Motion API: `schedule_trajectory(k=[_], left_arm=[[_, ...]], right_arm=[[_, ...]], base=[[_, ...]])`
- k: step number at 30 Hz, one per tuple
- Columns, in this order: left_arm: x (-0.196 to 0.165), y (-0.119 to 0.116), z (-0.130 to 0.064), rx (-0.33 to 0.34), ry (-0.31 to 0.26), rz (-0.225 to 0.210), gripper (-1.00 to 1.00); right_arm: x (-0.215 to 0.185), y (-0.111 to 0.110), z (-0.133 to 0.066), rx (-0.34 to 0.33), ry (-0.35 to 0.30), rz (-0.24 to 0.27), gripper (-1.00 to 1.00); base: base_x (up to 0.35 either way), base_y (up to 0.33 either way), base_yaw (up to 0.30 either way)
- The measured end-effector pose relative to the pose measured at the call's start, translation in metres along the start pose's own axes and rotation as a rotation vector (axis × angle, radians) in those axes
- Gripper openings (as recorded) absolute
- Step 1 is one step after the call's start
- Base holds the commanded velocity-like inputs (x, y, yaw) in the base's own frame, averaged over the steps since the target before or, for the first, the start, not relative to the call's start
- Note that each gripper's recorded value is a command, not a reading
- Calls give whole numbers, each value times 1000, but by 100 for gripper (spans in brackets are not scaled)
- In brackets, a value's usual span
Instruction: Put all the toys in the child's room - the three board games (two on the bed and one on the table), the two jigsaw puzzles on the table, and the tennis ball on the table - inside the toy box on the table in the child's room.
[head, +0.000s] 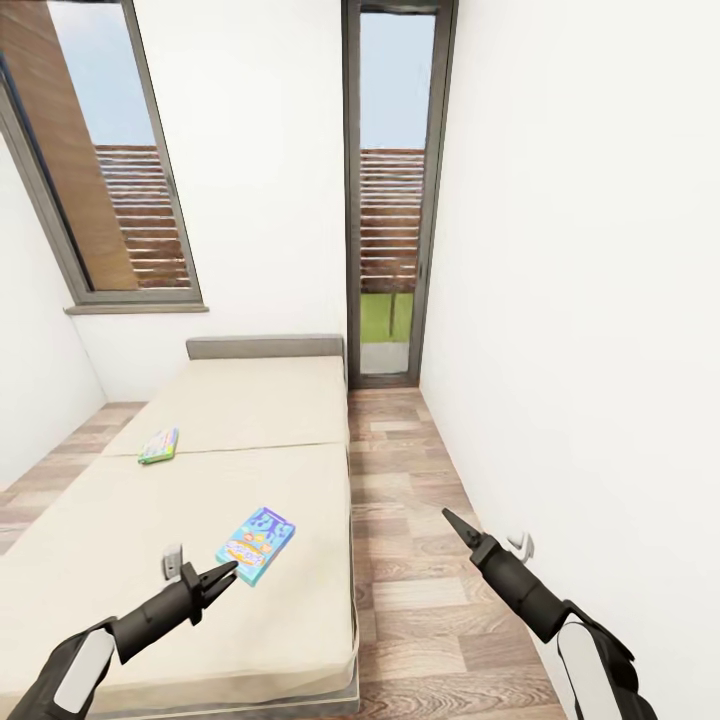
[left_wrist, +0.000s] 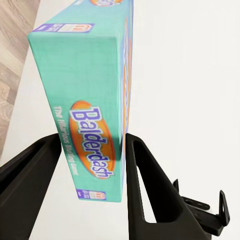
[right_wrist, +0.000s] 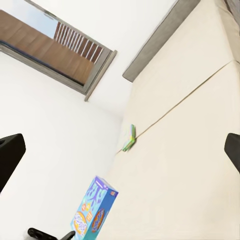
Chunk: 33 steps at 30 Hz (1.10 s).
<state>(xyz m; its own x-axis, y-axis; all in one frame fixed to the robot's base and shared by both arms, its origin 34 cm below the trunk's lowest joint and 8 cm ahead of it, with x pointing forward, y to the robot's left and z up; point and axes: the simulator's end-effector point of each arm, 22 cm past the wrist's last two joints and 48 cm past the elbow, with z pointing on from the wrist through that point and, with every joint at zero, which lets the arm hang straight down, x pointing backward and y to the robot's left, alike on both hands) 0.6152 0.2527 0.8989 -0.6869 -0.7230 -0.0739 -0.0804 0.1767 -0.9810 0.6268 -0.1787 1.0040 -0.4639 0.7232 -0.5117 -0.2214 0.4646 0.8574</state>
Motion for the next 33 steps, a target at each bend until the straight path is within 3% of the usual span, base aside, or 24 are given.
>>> schedule_trajectory(k=[33], left_arm=[[3, -29, -15, 1, -3, 6, -100]], right_arm=[[-9, 32, -10, -11, -2, 2, 100]], base=[[0, 0, 43]])
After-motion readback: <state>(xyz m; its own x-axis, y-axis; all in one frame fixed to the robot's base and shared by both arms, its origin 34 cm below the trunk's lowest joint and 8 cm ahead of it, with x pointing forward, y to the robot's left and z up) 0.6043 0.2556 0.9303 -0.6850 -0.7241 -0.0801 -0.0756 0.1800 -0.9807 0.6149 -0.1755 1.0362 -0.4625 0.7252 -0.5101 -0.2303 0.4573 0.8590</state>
